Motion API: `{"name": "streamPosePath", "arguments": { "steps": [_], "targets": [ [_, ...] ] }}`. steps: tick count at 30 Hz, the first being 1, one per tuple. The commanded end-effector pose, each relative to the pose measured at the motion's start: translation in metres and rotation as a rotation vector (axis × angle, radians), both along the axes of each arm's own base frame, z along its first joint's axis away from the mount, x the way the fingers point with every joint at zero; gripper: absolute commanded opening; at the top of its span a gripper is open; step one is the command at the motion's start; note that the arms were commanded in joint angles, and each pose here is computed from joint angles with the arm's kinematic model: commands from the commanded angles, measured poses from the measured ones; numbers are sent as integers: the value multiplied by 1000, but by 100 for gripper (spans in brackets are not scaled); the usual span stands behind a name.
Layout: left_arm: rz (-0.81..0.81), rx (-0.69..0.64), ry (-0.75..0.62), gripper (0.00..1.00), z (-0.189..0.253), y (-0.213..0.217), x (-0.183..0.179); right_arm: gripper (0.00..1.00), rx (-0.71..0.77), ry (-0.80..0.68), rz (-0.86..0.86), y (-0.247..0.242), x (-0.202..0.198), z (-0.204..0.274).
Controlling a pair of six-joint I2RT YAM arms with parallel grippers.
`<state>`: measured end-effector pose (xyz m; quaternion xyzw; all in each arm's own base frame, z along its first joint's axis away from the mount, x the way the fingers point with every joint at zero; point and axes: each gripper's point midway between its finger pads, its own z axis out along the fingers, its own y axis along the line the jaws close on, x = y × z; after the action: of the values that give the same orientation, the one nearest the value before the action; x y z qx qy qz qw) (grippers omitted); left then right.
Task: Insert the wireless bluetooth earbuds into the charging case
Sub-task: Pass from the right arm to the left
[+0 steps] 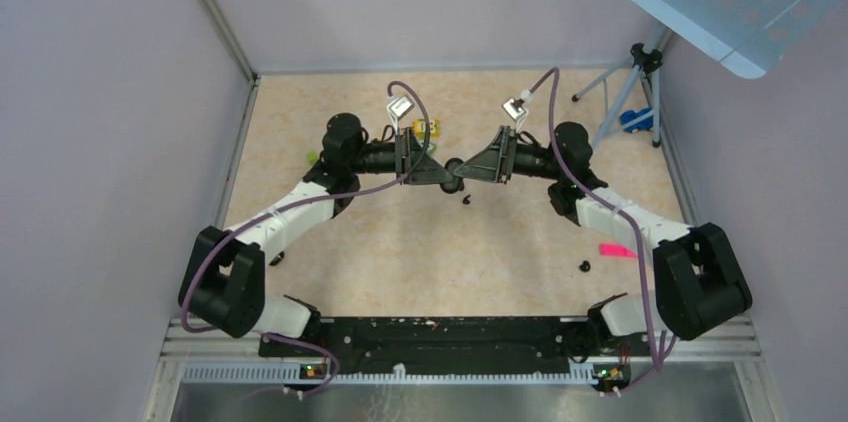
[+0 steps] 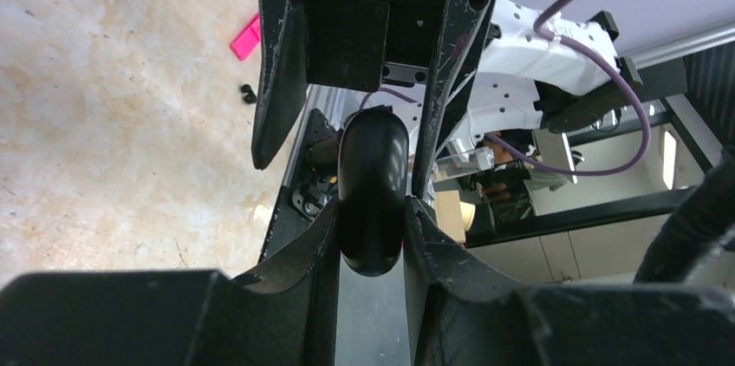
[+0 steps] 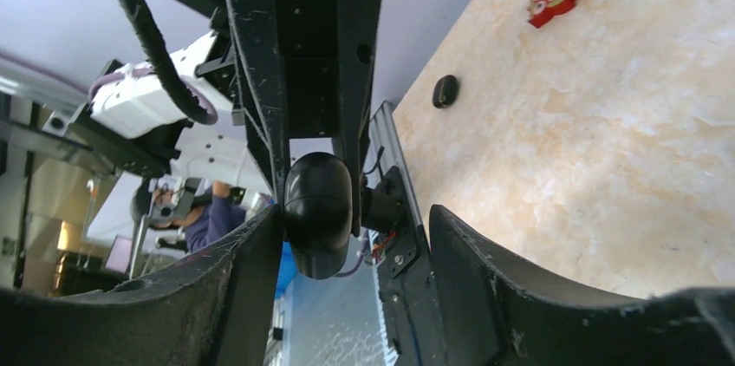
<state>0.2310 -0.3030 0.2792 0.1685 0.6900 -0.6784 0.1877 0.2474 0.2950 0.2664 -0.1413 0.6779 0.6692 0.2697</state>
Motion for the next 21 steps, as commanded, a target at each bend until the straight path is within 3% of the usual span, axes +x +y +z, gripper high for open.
{"name": "streamPosePath", "arguments": {
  "steps": [1, 21],
  "targets": [
    [68, -40, -76, 0, 20, 3, 7, 61, -54, -24, -116, -6, 14, 0],
    [104, -84, -90, 0, 36, 17, 10, 61, -98, 95, -235, -17, 26, -34]
  ]
}}
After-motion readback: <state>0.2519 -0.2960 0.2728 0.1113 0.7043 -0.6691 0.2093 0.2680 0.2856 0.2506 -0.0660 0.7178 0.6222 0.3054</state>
